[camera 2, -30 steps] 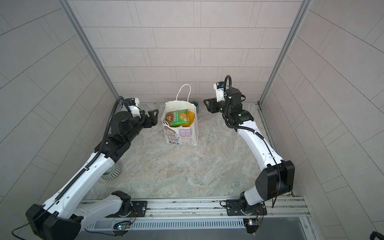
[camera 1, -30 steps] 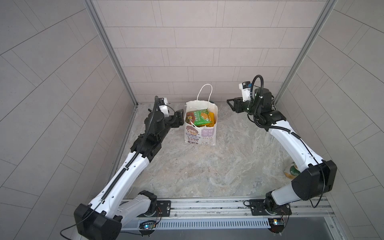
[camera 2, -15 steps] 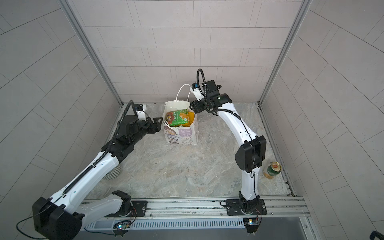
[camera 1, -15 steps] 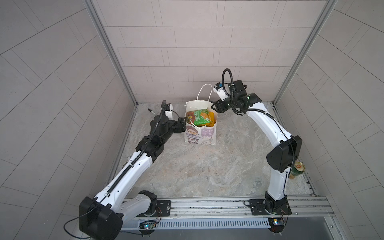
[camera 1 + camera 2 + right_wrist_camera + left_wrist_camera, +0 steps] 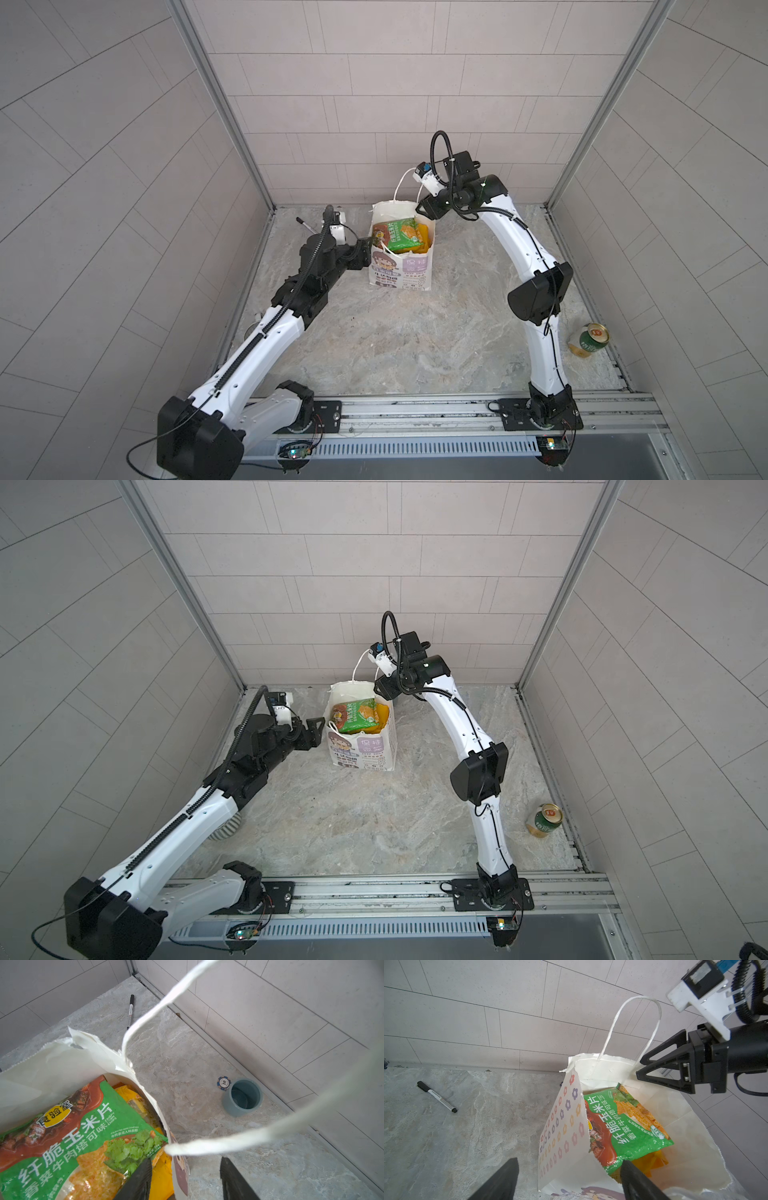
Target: Take the snacks out of the paper bag
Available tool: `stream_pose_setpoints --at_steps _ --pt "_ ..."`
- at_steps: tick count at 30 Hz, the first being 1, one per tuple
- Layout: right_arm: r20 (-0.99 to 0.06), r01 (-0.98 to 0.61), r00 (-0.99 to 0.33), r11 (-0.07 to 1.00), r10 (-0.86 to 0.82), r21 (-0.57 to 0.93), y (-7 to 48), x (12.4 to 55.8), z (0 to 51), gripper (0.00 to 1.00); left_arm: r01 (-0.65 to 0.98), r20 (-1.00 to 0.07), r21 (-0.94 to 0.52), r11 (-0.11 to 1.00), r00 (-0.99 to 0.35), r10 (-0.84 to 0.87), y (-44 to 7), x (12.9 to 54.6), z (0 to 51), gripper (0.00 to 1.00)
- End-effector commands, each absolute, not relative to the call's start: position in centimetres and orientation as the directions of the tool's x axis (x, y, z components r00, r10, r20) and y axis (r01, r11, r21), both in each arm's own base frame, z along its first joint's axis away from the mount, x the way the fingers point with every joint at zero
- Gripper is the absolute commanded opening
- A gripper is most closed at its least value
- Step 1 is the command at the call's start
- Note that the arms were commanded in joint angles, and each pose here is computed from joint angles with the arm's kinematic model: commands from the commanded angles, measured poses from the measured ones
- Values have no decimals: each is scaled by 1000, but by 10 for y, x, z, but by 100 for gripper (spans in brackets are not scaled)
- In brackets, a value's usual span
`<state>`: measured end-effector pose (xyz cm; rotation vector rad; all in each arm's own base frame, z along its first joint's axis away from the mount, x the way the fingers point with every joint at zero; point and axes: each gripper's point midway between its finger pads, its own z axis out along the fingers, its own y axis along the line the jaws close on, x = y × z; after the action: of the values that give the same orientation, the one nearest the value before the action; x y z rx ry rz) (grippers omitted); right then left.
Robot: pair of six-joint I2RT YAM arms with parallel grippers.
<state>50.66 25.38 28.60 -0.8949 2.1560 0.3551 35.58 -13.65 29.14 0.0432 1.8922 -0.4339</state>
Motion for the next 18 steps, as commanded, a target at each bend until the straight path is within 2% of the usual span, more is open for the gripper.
stream_pose_setpoints --at_steps 1,5,7,13,18 --pt "-727 -751 -419 658 -544 -60 260 499 284 51 243 -931 -259 935 -322 -174 -132 354 304 82" --pt "-723 -778 -388 624 -571 -76 263 498 281 43 260 -934 -261 930 -310 -176 -134 352 306 82" --pt "-721 -789 -378 609 -580 -76 265 499 276 30 249 -935 -255 934 -309 -172 -132 353 307 82" --pt "-718 -771 -389 631 -577 -90 264 508 275 3 249 -938 -252 935 -300 -173 -131 351 309 82" --pt "-726 -761 -369 637 -580 -122 261 512 283 0 251 -938 -253 935 -299 -173 -130 350 307 82"
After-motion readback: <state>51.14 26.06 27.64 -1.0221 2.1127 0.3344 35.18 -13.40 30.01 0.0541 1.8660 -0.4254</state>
